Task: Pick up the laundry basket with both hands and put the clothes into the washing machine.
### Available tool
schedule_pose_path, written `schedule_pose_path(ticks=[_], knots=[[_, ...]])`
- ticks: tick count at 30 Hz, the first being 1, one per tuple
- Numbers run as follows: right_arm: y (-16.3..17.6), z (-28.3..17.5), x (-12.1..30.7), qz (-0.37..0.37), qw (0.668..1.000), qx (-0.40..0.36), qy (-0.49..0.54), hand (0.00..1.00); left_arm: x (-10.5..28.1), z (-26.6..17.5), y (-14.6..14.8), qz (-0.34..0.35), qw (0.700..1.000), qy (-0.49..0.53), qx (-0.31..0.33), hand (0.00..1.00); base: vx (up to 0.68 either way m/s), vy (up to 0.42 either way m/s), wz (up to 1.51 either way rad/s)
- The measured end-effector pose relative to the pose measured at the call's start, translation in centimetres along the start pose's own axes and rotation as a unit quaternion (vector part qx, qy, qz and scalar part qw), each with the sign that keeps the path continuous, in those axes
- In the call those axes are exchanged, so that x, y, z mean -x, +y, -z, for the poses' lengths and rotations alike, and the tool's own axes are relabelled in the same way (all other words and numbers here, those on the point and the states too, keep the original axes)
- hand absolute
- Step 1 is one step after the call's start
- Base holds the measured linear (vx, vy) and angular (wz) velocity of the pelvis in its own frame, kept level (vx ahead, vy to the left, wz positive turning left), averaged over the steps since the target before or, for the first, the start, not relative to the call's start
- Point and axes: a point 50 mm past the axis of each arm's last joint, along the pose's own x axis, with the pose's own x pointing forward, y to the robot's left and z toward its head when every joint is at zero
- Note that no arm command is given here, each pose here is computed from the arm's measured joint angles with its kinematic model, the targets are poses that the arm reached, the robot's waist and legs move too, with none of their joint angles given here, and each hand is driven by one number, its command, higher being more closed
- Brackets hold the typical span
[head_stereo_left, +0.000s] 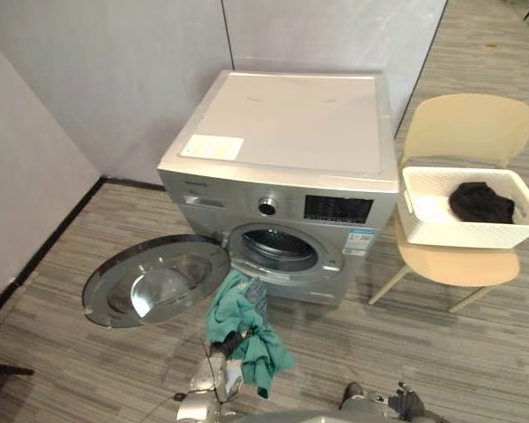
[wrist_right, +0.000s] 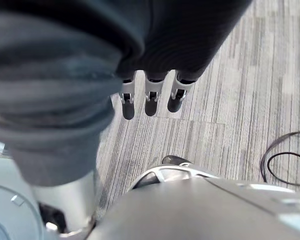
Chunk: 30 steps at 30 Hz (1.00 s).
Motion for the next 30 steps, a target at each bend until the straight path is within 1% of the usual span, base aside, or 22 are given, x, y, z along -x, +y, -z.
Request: schedule_pose_path(ticks=[1,2,4,5,7,9,11,12,14,15,16,17,18,19,20,21,22,24,25,27,30], knots=[[0.2,0.0,0.0,-0.006,1.0,0.013,-0.001,0.0,0.2,0.8,0.8,-0.024,0.999,0.016,0.025,1.0,-0.06,-0.205,-0.33],[0.1,-0.1,0.0,-0.009,1.0,0.02,-0.002,0.0,0.4,1.2,1.1,-0.033,0.998,0.023,0.039,1.0,-0.01,-0.241,-0.46],[0.8,-0.5,0.0,-0.022,0.999,0.037,-0.011,0.0,0.6,1.2,3.1,-0.082,0.993,0.025,0.082,1.0,0.04,-0.201,-0.38],[0.9,-0.7,-0.1,-0.024,0.999,0.041,-0.011,0.0,0.5,1.0,3.3,-0.088,0.992,0.022,0.089,1.0,0.07,-0.243,-0.17],[1.1,-1.9,-0.4,-0.017,0.999,0.04,-0.022,0.0,-0.3,-0.6,2.9,-0.086,0.991,0.001,0.104,1.0,0.1,-0.165,-0.11],[0.9,-4.9,-0.8,0.001,0.998,0.038,-0.055,0.0,-1.4,-3.3,1.9,-0.07,0.99,-0.034,0.119,1.0,0.02,-0.005,-0.14],[1.0,-8.7,-0.9,0.024,0.994,0.018,-0.102,0.0,-2.4,-8.3,1.4,-0.073,0.982,-0.106,0.14,1.0,-0.02,0.052,-0.46],[0.9,-9.9,-0.9,0.028,0.993,0.013,-0.117,0.0,-2.6,-9.6,1.2,-0.073,0.979,-0.125,0.147,1.0,0.02,0.13,-0.81],[1.8,-14.7,0.0,0.038,0.981,-0.016,-0.187,0.0,-3.2,-15.0,1.1,-0.078,0.963,-0.191,0.171,1.0,0.0,0.143,-0.52],[2.1,-17.3,0.8,0.047,0.972,-0.03,-0.228,0.0,-3.3,-18.2,0.5,-0.073,0.953,-0.228,0.186,1.0,-0.02,0.099,0.02],[2.2,-18.9,1.2,0.051,0.966,-0.038,-0.249,0.0,-3.2,-20.2,-0.2,-0.062,0.947,-0.25,0.193,1.0,-0.02,0.127,0.06],[2.4,-22.0,2.6,0.056,0.952,-0.063,-0.295,0.0,-2.7,-23.6,-1.6,-0.042,0.935,-0.287,0.205,1.0,-0.05,0.11,-0.15],[2.6,-24.2,4.0,0.055,0.937,-0.083,-0.336,0.0,-2.3,-25.5,-2.2,-0.033,0.926,-0.308,0.215,1.0,-0.08,0.126,-0.28],[3.4,-26.5,6.3,0.046,0.913,-0.103,-0.392,0.0,-1.8,-27.5,-2.6,-0.027,0.914,-0.329,0.234,1.0,-0.07,0.087,-0.28],[3.9,-27.4,7.4,0.039,0.901,-0.11,-0.417,0.0,-1.5,-28.2,-2.7,-0.024,0.909,-0.338,0.244,1.0,-0.05,0.072,-0.28],[4.9,-28.7,9.4,0.024,0.88,-0.124,-0.457,0.0,-1.0,-29.6,-2.8,-0.022,0.897,-0.354,0.262,1.0,0.0,0.041,-0.2],[5.5,-29.5,11.1,0.012,0.862,-0.139,-0.487,0.0,-0.5,-30.7,-2.9,-0.02,0.887,-0.366,0.282,1.0,0.01,0.027,-0.14],[6.0,-30.1,12.6,0.004,0.846,-0.158,-0.51,0.0,-0.1,-31.5,-2.8,-0.016,0.875,-0.376,0.305,1.0,0.03,0.001,-0.06],[5.9,-30.5,13.5,0.003,0.835,-0.164,-0.526,0.0,0.2,-31.9,-2.8,-0.015,0.865,-0.379,0.327,1.0,0.03,-0.007,-0.06],[5.2,-30.9,14.9,0.016,0.814,-0.181,-0.552,0.0,0.8,-32.8,-3.4,-0.005,0.851,-0.387,0.355,1.0,0.01,-0.003,-0.02],[3.9,-30.9,16.3,0.032,0.787,-0.199,-0.584,0.0,2.0,-34.5,-4.4,0.016,0.836,-0.404,0.371,1.0,0.01,-0.003,-0.04]])
